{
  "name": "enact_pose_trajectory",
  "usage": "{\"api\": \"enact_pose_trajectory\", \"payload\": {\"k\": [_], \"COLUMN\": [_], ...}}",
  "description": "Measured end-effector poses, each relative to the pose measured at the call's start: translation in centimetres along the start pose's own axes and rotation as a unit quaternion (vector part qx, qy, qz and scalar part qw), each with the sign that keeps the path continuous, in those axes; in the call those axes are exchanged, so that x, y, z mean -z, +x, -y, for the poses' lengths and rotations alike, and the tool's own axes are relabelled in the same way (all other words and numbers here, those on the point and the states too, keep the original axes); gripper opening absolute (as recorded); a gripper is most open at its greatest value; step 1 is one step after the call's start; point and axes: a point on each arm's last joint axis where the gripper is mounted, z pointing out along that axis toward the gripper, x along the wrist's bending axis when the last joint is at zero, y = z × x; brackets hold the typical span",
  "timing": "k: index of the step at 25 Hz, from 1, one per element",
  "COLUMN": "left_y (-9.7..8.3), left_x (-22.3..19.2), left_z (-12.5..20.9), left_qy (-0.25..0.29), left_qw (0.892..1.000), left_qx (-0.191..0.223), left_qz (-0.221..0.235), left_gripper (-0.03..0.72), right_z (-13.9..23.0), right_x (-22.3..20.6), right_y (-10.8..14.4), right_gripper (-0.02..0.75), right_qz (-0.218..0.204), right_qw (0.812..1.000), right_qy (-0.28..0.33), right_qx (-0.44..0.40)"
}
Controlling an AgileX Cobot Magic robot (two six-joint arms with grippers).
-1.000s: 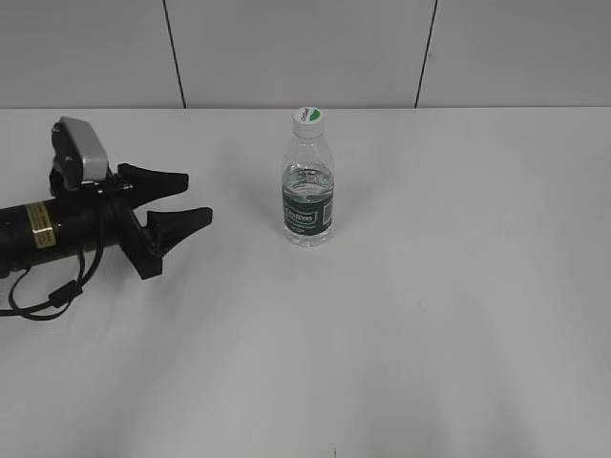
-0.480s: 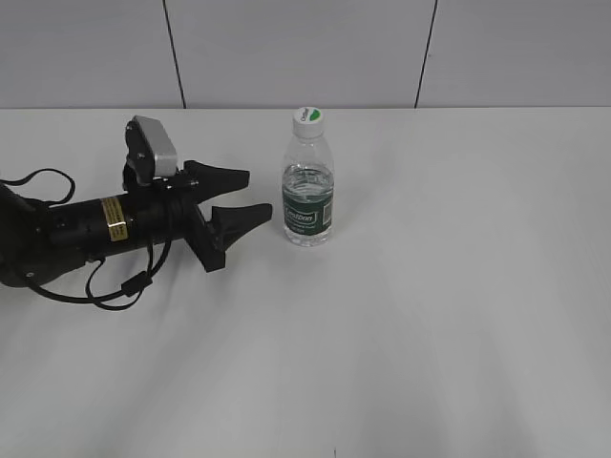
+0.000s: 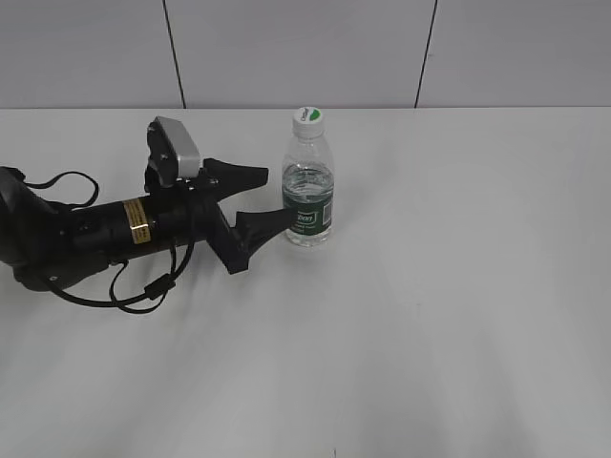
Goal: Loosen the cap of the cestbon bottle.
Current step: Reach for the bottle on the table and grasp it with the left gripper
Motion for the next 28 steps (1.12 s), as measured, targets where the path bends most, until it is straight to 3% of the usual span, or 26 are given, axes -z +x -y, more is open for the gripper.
{"api": "enact_pose_trajectory", "payload": {"k": [2,5,17,23,28], "left_y": [0.0,0.1,-0.3,0.3,-0.3], "left_x": [-0.2,-0.4,-1.1,-1.8,-3.4], "left_z": [-0.1,-0.1,2.2,1.6,1.2], "left_qy": [-0.004,-0.002,0.016,0.004,0.017], "left_qw": [1.000,1.000,0.999,0.999,1.000], "left_qx": [0.005,0.013,0.038,0.028,0.012], "left_qz": [-0.009,-0.027,-0.028,-0.033,-0.021], "left_gripper": [0.568,0.608,0.594,0.594,0.593], "right_z": [0.0,0.0,0.0,0.0,0.0], "right_x": [0.0,0.0,0.0,0.0,0.0], "right_y": [0.0,0.0,0.0,0.0,0.0], "right_gripper": [0.564,0.564,0.564,0.564,0.564], "right_qz": [0.000,0.000,0.000,0.000,0.000], "right_qw": [1.000,1.000,1.000,1.000,1.000], "right_qy": [0.000,0.000,0.000,0.000,0.000], "right_qx": [0.000,0.000,0.000,0.000,0.000]}}
